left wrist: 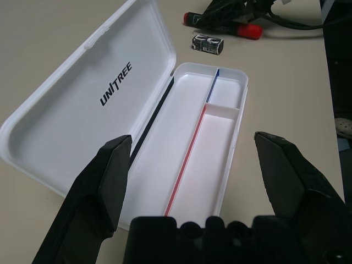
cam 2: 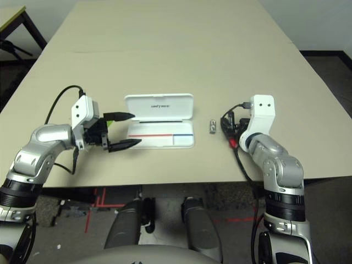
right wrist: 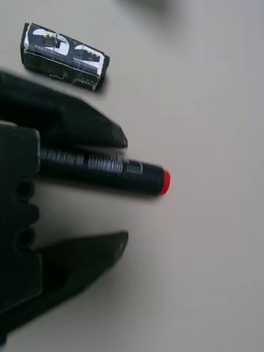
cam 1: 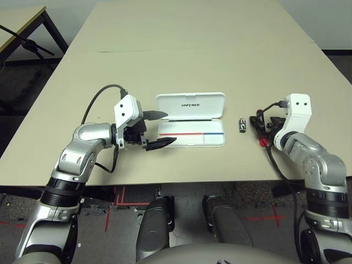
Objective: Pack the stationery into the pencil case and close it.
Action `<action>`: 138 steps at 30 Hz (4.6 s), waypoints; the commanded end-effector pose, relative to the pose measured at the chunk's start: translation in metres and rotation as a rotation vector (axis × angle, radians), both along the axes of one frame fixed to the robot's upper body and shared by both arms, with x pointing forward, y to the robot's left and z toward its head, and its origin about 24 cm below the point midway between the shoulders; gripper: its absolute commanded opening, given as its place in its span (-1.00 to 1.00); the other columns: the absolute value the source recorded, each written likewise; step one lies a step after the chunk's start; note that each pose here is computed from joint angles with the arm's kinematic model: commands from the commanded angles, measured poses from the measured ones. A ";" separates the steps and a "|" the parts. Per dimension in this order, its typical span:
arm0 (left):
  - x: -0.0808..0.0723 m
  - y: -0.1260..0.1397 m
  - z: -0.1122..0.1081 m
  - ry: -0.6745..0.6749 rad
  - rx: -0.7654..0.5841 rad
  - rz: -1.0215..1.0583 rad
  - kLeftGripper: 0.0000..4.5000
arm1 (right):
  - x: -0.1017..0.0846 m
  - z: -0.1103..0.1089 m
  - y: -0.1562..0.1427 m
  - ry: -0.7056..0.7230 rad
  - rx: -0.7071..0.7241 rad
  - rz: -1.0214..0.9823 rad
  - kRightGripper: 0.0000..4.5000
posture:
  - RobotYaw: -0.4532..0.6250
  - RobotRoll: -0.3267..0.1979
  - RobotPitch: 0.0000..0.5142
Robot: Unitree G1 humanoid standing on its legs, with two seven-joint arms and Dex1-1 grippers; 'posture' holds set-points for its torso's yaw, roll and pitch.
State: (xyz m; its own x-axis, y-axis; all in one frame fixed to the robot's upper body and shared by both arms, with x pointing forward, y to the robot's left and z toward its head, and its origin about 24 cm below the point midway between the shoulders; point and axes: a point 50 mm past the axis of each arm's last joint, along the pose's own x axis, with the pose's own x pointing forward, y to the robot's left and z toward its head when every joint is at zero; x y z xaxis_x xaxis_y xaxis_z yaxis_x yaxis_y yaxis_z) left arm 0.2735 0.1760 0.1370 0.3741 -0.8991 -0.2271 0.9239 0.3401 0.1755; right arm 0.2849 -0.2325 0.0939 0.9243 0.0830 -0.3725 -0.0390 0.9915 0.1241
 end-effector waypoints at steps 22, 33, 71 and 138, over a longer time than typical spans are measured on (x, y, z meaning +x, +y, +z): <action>0.002 0.006 -0.005 0.002 0.019 0.010 1.00 | 0.002 0.079 -0.033 -0.024 -0.124 0.634 -0.75 | -0.29 0.25 -0.41; 0.004 0.007 -0.006 -0.008 0.022 0.016 1.00 | -0.005 0.080 0.017 0.049 -0.164 1.163 -0.75 | -0.27 0.25 -0.43; 0.002 0.003 -0.006 -0.020 0.030 0.030 1.00 | 0.050 0.051 0.156 -0.233 -0.303 1.490 -0.60 | -0.20 0.25 -0.42; 0.013 0.063 -0.028 0.319 0.288 0.766 1.00 | -0.033 0.033 0.034 -0.297 -0.080 1.186 0.99 | -0.26 0.25 -0.43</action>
State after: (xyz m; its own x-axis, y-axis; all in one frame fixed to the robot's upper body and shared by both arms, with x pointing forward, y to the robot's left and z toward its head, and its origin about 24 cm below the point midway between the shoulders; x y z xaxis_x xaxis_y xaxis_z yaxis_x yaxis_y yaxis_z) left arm 0.2871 0.2386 0.1106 0.7318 -0.3453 -0.5876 0.5031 0.8553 0.1241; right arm 0.2501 -0.2000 0.1281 0.3398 0.9176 -0.2061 -0.9403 0.3265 -0.0967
